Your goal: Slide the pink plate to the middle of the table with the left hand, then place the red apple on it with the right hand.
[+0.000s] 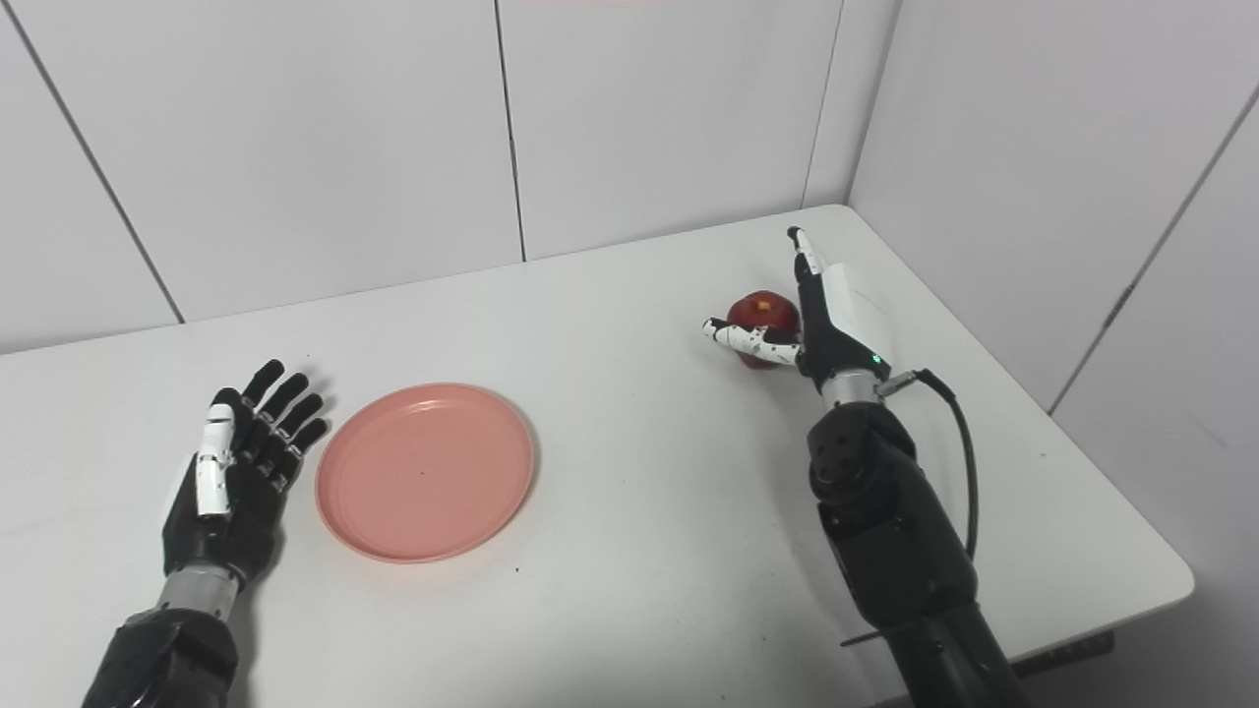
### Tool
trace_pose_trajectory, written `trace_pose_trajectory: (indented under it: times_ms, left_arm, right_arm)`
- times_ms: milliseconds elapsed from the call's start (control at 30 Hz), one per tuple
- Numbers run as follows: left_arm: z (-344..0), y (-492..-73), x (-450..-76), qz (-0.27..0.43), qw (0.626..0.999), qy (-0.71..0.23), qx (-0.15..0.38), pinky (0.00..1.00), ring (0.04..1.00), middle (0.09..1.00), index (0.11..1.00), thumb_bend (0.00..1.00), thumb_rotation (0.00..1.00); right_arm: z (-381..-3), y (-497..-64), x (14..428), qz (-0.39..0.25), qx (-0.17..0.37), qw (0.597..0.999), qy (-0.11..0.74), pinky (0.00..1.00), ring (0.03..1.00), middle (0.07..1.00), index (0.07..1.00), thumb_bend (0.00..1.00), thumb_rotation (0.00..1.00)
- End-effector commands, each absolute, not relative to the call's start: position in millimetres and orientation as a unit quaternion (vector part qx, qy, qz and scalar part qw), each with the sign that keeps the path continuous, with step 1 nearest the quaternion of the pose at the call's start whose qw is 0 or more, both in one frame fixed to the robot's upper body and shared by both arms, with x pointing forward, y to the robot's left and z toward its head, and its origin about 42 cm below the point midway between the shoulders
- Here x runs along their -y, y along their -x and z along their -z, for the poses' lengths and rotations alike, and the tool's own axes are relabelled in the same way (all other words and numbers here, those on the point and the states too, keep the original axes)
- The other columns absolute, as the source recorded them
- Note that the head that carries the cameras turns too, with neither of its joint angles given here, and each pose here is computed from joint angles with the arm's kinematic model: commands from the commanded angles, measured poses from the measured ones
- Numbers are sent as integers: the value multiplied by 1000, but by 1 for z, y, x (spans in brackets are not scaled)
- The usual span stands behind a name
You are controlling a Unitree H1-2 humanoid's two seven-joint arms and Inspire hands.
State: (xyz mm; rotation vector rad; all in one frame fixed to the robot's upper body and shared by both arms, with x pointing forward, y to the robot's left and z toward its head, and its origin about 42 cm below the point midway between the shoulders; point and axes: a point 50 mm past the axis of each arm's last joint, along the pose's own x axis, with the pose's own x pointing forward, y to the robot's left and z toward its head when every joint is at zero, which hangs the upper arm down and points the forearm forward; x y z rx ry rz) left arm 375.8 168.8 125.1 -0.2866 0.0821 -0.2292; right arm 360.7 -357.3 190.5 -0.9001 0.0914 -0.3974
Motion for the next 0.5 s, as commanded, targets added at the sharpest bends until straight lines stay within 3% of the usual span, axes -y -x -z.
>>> trace_pose_trajectory:
  times_ms: [0, 467]
  left_arm:
    - [-111, -369, -173, 108, 980, 145, -82, 881, 876, 887, 871, 374, 1000]
    - [-112, -368, -171, 108, 980, 146, -84, 883, 877, 886, 868, 377, 1000]
  right_arm:
    - [-217, -371, 359, 202, -12, 874, 442, 781, 899, 945, 957, 1000, 520]
    - [-211, -374, 359, 195, -24, 874, 444, 773, 894, 941, 954, 1000, 473]
